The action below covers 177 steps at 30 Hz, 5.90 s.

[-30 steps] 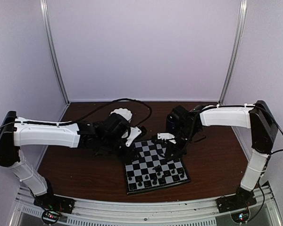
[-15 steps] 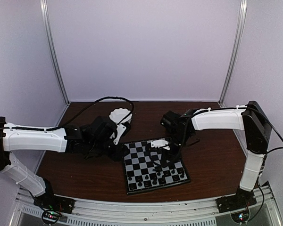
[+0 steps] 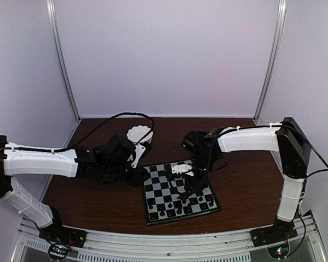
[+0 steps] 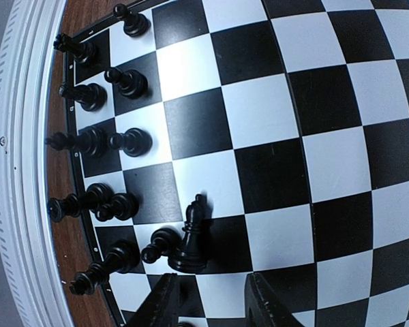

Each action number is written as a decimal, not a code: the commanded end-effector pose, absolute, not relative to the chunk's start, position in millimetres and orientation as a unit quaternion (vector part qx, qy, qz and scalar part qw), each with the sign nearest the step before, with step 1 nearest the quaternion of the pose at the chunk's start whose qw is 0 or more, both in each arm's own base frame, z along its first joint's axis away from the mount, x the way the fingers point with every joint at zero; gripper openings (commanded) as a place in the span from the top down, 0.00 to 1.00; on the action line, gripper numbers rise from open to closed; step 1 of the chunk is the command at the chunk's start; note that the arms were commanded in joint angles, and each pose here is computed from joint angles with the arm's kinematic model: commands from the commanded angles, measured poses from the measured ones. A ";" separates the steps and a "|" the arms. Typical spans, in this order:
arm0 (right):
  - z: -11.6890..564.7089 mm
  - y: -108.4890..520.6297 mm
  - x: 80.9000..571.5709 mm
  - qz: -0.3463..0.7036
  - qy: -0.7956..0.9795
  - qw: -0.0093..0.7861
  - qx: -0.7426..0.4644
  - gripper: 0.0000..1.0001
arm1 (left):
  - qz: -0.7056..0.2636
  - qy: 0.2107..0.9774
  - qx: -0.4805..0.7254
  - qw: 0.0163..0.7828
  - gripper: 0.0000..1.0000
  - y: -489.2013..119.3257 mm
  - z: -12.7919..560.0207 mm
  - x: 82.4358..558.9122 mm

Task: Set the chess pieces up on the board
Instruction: Pick up the bishop from the chessboard, then pass from the right arm to the left, then place the bishop on c8.

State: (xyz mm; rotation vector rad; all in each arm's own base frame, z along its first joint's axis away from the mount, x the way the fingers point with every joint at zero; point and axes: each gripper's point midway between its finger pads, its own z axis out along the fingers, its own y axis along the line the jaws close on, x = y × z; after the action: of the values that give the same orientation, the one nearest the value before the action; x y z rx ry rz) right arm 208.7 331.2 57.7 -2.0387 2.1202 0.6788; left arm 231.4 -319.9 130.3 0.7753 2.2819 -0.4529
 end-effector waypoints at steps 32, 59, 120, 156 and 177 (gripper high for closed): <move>40.4 346.8 210.4 0.202 0.703 0.055 -0.680 0.75 | -0.181 0.878 0.259 0.359 0.53 -315.1 128.2 239.5; 31.0 333.7 225.0 0.127 0.691 0.078 -0.707 0.80 | -0.185 0.881 0.255 0.352 0.53 -312.6 126.9 240.3; 166.5 334.3 248.1 0.415 0.729 0.151 -0.522 0.90 | -0.576 0.752 0.147 0.285 0.87 -452.0 184.0 238.1; 195.3 150.2 346.1 0.366 0.833 0.270 -0.315 0.66 | -0.198 0.783 0.568 0.159 0.95 -492.2 152.9 165.0; 176.8 147.7 348.0 0.363 0.845 0.240 -0.310 0.66 | -0.064 0.719 0.681 0.119 0.96 -506.4 103.3 137.7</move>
State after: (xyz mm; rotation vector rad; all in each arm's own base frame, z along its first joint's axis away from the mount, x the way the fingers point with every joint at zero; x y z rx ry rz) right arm 346.9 148.5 179.1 -0.8433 2.2977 1.0027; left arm 128.2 -509.0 107.1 1.9622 2.1354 -0.2850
